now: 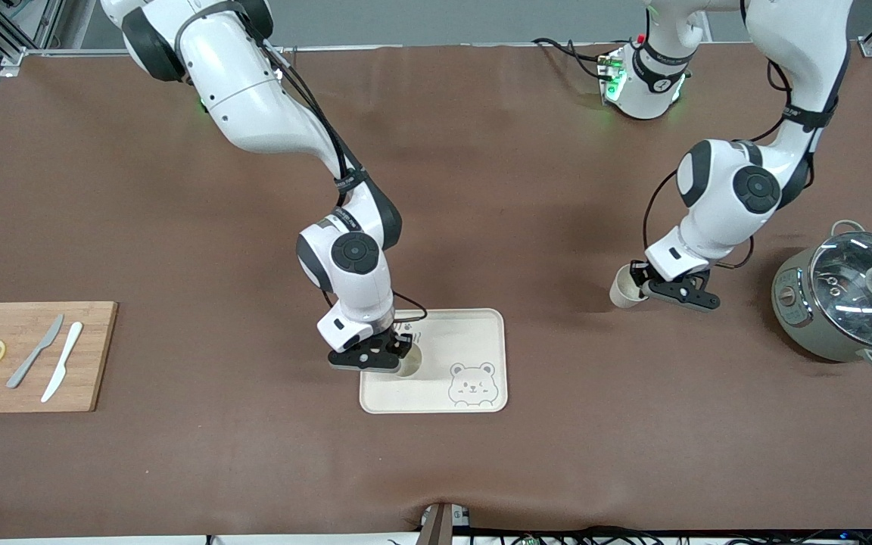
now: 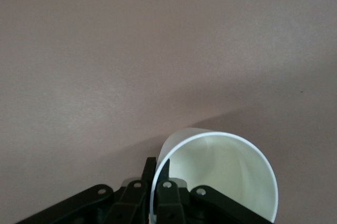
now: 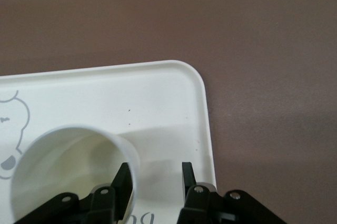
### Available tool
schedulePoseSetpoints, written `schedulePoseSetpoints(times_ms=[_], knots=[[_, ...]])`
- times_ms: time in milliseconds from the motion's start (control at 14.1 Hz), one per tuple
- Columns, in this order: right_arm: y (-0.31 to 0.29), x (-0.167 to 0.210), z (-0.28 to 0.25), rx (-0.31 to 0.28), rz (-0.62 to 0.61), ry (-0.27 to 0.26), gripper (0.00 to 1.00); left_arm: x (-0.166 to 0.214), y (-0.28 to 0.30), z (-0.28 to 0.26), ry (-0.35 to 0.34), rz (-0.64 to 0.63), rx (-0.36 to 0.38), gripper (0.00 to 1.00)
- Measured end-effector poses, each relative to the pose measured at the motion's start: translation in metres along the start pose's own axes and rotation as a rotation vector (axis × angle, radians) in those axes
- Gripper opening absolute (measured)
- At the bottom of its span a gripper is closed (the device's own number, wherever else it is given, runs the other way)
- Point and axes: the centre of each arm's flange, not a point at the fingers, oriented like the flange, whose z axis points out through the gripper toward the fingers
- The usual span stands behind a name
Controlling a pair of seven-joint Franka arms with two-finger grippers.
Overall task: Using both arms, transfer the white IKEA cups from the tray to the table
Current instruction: 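Carry the cup off the tray with the left gripper and release it, then carry the cup toward the cutting board while the left gripper withdraws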
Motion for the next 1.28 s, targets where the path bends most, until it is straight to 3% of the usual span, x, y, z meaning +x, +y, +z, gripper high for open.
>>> schedulePoseSetpoints(times_ms=[284,498,569,782,1066,1209,1280], knots=[[-0.008,-0.006,-0.001,0.011,-0.009,-0.007,0.49,-0.014,0.001,0.031,0.033,0.008,0.002,0.04],[-0.01,-0.008,-0.001,0.02,-0.007,-0.014,0.41,-0.015,0.001,0.034,0.04,0.013,0.003,0.04],[-0.009,-0.007,-0.001,0.022,-0.005,-0.016,0.36,-0.015,0.001,0.034,0.042,0.014,0.003,0.08],[-0.011,-0.005,-0.004,0.034,-0.002,-0.012,0.03,-0.016,0.001,0.04,0.041,0.036,0.002,0.37],[-0.014,-0.002,-0.01,0.045,0.001,-0.008,0.04,-0.013,0.001,0.034,0.048,0.049,0.004,0.78],[-0.017,-0.001,-0.019,0.043,0.014,-0.034,0.04,-0.009,0.002,0.019,-0.004,0.053,-0.005,0.99],[-0.016,0.0,-0.027,0.024,0.02,-0.059,0.04,-0.003,0.002,0.004,-0.037,0.056,-0.01,1.0]])
